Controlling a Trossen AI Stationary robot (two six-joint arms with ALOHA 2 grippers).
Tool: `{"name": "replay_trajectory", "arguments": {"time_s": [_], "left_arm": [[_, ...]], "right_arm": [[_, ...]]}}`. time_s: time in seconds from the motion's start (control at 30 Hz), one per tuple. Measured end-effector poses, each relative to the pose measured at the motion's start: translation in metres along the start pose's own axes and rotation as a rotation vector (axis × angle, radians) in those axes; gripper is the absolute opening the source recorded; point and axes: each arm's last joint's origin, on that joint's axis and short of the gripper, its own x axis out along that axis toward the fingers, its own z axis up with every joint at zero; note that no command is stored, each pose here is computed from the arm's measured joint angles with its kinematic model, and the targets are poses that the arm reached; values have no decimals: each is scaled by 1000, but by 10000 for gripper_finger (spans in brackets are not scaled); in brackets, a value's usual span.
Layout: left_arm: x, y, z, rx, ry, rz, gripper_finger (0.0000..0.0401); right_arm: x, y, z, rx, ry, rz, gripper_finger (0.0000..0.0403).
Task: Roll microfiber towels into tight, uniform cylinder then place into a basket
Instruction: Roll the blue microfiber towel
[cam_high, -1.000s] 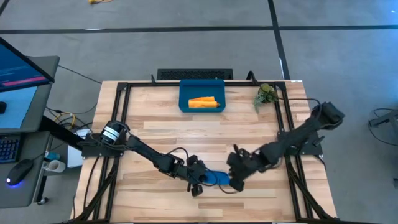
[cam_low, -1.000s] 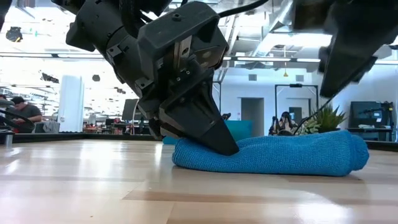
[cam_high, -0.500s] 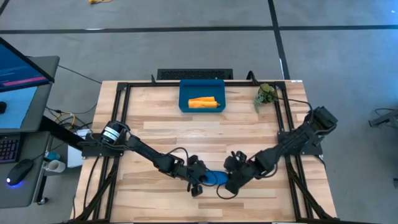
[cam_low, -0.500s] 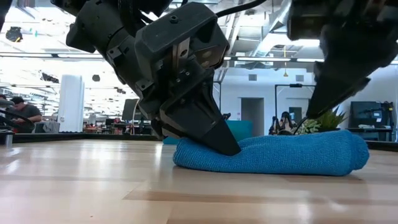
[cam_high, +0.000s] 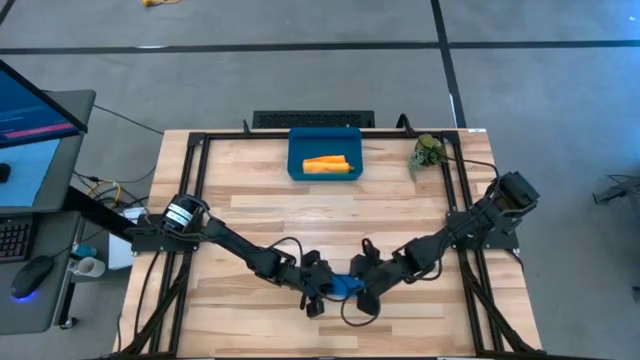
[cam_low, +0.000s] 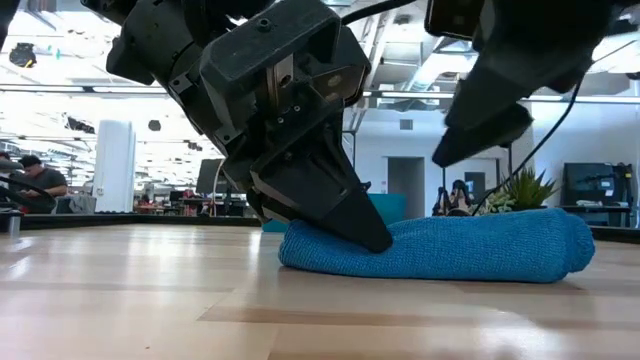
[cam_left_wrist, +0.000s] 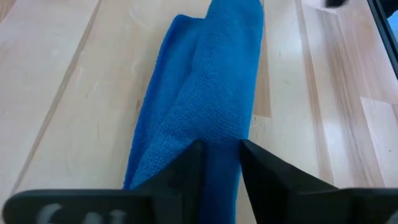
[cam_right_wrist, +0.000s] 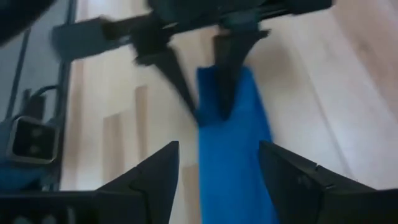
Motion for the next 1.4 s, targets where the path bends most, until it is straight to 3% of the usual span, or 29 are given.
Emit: {"name": "replay_trajectory", "arguments": {"time_s": [0.17, 0.4, 0.7, 0.87, 1.13, 1.4], "left_arm": [[0, 0, 0, -4, -1, -2, 114], [0, 0, 0, -9, 19, -33, 114], [0, -1, 0, -9, 15, -36, 114], [-4, -2, 4, 62, -2, -50, 114], [-21, -4, 13, 123, -12, -41, 114], [-45, -5, 17, 122, 55, -1, 114]], "right_arm": [[17, -11, 0, 17, 1, -56, 244], [48, -20, -11, 63, 87, -17, 244], [58, -22, -18, 176, 190, 47, 236], [58, -21, -19, 181, 232, 93, 184], [58, -22, -20, 192, 251, 105, 40], [55, -22, -19, 180, 255, 115, 31]]}}
